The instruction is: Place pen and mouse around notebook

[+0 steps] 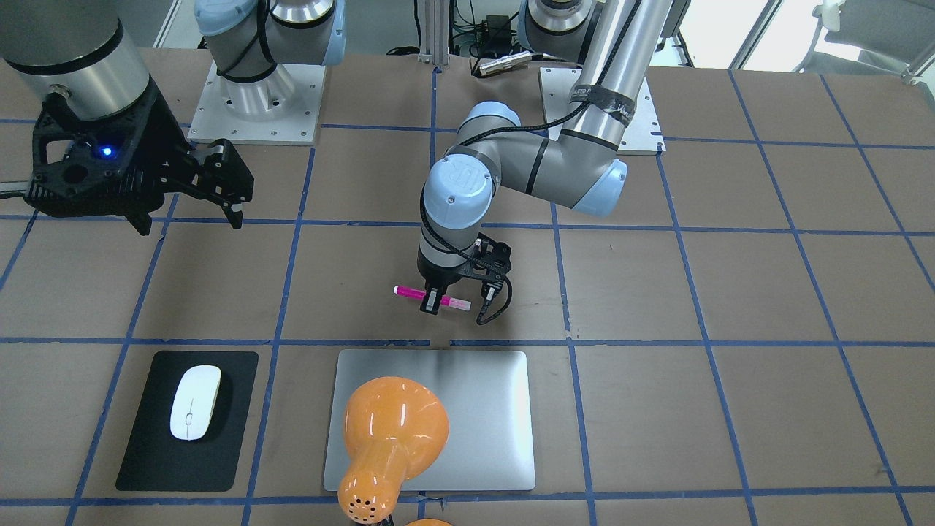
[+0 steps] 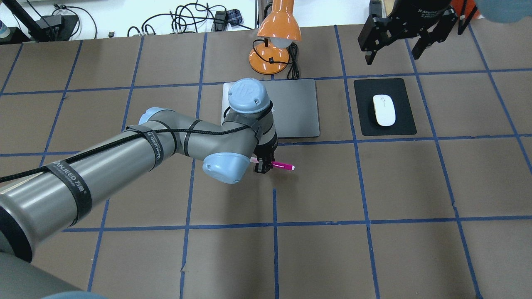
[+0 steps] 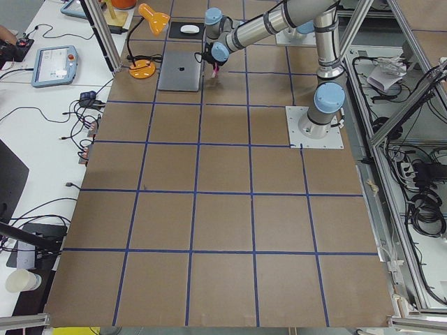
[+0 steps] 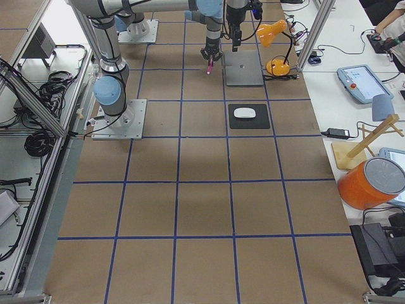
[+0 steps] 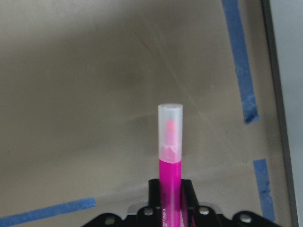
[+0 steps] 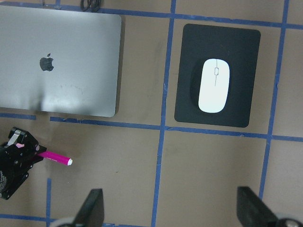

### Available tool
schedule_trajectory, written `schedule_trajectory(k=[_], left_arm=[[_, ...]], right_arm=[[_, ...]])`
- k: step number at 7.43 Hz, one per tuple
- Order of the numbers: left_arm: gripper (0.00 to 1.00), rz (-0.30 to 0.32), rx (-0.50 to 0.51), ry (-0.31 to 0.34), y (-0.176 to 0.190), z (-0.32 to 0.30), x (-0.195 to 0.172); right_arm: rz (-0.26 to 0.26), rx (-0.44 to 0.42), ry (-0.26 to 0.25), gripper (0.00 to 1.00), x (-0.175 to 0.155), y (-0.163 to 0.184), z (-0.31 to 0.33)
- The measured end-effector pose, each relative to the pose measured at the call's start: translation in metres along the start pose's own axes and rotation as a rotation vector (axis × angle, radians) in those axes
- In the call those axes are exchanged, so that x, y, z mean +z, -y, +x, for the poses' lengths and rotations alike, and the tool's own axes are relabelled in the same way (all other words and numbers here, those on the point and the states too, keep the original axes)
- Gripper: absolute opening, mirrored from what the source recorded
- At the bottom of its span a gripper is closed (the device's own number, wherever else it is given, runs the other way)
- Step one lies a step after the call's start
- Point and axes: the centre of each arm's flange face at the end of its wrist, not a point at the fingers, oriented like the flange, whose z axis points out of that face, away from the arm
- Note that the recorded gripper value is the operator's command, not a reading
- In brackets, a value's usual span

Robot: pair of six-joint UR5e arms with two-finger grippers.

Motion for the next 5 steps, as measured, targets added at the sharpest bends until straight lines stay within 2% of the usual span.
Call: schedule_trajectory(k=[1,2,3,4,5], left_arm=[[0.33,0.003,-0.001,0.003,0.001,0.000,0.002],[0.63,0.005,-0.003,0.009,0.002,-0.001,0.004],[0.85,0.005,-0.007,0.012,0.003,-0.001,0.006],[1.00,0.004,-0.009,0.014,0.003,0.000,0.007],[1.00,0.002,-0.004,0.015,0.003,0.000,0.007]], right_arm=[[0.011,0.004,0.001,1.00,0.003,-0.002,-0.001],[0.008,0.006,0.003,1.00,0.008,-0.004,-0.002],[0.004,0.007,-0.001,1.00,0.016,-0.007,-0.002],[0.008,0.008,-0.007,1.00,0.019,-0.007,-0.002],[0.010,0.012,-0.013,1.00,0.015,-0.006,-0.001]])
